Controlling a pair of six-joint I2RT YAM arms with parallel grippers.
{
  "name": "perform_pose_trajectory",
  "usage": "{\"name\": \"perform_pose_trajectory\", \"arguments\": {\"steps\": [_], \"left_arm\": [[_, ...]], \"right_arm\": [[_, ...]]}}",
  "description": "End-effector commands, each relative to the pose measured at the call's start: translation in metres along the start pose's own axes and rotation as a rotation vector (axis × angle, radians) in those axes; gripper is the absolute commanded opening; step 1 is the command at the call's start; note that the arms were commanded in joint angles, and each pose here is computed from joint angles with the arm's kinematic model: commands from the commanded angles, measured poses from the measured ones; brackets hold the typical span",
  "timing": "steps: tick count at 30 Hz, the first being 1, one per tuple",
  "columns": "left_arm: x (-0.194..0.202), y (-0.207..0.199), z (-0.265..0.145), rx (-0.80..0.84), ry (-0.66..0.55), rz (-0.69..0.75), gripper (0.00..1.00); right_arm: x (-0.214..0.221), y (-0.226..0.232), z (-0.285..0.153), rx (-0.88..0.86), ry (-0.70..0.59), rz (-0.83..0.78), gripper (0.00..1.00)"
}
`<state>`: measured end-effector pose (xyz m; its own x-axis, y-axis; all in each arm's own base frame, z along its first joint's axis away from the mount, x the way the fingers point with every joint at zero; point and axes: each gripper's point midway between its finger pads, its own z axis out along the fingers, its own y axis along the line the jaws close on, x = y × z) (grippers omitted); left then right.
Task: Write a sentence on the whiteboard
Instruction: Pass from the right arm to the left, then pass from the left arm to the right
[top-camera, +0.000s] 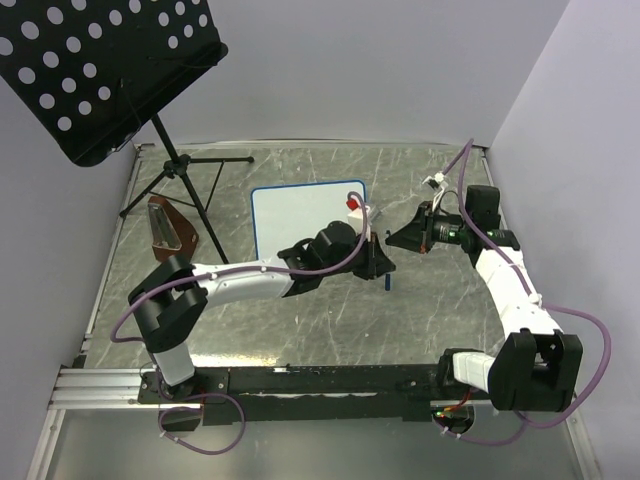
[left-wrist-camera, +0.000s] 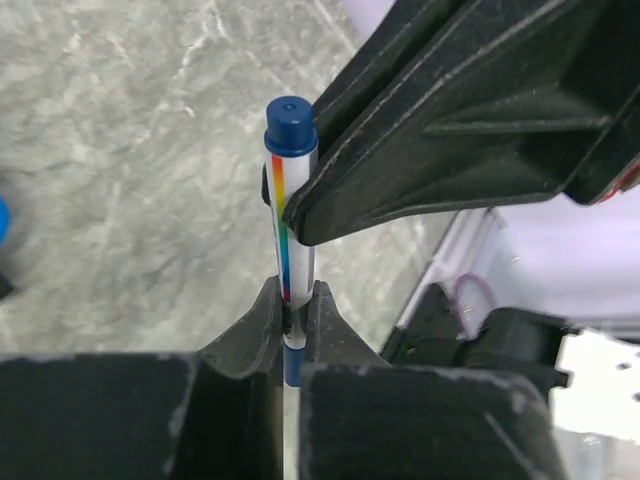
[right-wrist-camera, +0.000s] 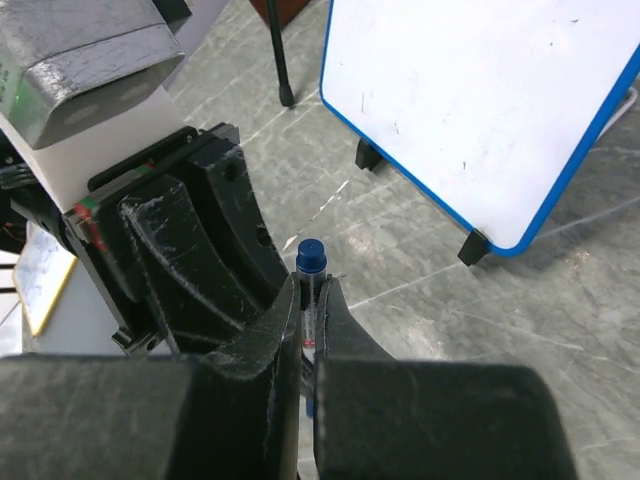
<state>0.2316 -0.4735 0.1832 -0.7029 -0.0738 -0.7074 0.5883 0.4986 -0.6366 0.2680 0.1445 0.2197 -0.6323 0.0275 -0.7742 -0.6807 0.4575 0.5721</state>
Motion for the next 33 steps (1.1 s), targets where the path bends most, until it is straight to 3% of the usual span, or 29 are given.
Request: {"name": "perform_pose_trajectory", "arguments": {"steps": [1,3,4,8,14,28,33], "left_arm": [[-0.014,0.004,-0.011,-0.037,0.010,0.168,0.01],[-0.005,0.016,-0.018,-0.061,0.086,0.272,0.01],[-0.005,0.013,-0.023,-0.042,0.114,0.300,0.01],[0.005,0.024,-0.040,0.012,0.241,0.410,0.01],[0.019,0.022,-0.050,0.068,0.367,0.461,0.01],[0.018,0.008,-0.058,0.132,0.373,0.487,0.01],[0.013,0.008,-0.058,0.119,0.369,0.496,0.01]], "right_arm": [[-0.003,0.014,-0.004,-0.075,0.001,-0.103,0.22],[0.001,0.023,-0.007,-0.111,0.026,-0.114,0.39],[0.002,0.024,-0.007,-0.122,0.029,-0.170,0.56],[0.010,0.035,-0.008,-0.192,0.058,-0.216,0.70],[0.030,0.039,0.008,-0.261,0.163,-0.197,0.73],[0.038,0.039,0.025,-0.269,0.197,-0.157,0.70],[0.042,0.044,0.028,-0.317,0.235,-0.134,0.62]]}}
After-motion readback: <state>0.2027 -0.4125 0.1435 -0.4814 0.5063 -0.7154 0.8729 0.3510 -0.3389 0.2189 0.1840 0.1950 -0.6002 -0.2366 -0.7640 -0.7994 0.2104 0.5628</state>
